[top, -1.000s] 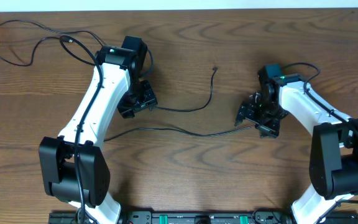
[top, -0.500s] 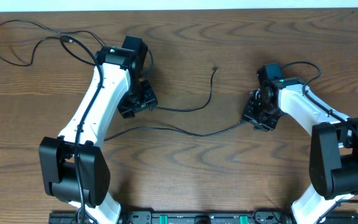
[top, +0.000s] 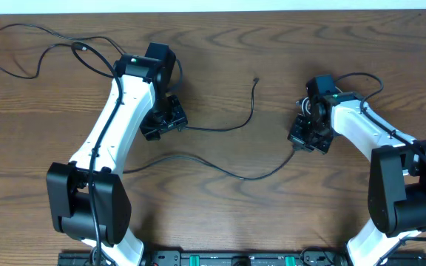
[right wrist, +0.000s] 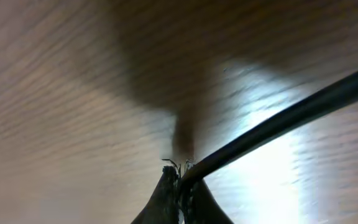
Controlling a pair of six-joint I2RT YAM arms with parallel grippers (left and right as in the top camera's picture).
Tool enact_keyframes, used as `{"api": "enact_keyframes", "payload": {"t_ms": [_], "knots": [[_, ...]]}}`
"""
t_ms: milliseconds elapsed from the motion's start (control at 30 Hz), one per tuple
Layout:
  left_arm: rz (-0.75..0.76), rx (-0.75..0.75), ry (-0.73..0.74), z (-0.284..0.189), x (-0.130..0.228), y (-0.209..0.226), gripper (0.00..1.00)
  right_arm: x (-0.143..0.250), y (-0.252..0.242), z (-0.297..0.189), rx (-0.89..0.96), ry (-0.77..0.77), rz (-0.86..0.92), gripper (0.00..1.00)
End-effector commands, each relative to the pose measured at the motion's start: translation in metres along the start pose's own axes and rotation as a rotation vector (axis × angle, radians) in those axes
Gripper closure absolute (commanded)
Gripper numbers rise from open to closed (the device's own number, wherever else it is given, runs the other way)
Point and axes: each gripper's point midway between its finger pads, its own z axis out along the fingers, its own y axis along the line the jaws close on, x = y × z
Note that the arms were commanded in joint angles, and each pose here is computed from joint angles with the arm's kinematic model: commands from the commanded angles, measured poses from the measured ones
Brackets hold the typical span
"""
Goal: Untangle cables
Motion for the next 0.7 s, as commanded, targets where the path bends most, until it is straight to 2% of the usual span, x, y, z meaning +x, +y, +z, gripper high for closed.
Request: {"api": "enact_keyframes", "payload": {"t_ms": [0,67,200,400,667], "knots": [[-0.009,-0.009,-0.004,0.0,-0.002,0.002,0.44,0.002,0.045,-0.042,-0.196,-0.009,-0.067,0.99],[-0.008,-0.009,-0.004,0.0,-0.002,0.002,0.44,0.003,0.064,-0.075,-0.281,-0.052,-0.099,0.99],[-0.009,-0.009,-0.005,0.0,-0.002,0.002,0.43,0.007,0.091,-0.168,-0.435,-0.257,-0.192,0.99],[-0.008,-0.003,-0.012,0.0,-0.004,0.001,0.43,0.023,0.095,-0.273,-0.565,-0.561,-0.269,0.99],[-0.008,-0.002,-0.013,0.0,-0.004,0.001,0.44,0.039,0.084,-0.358,-0.659,-0.864,-0.292,0.99]]}}
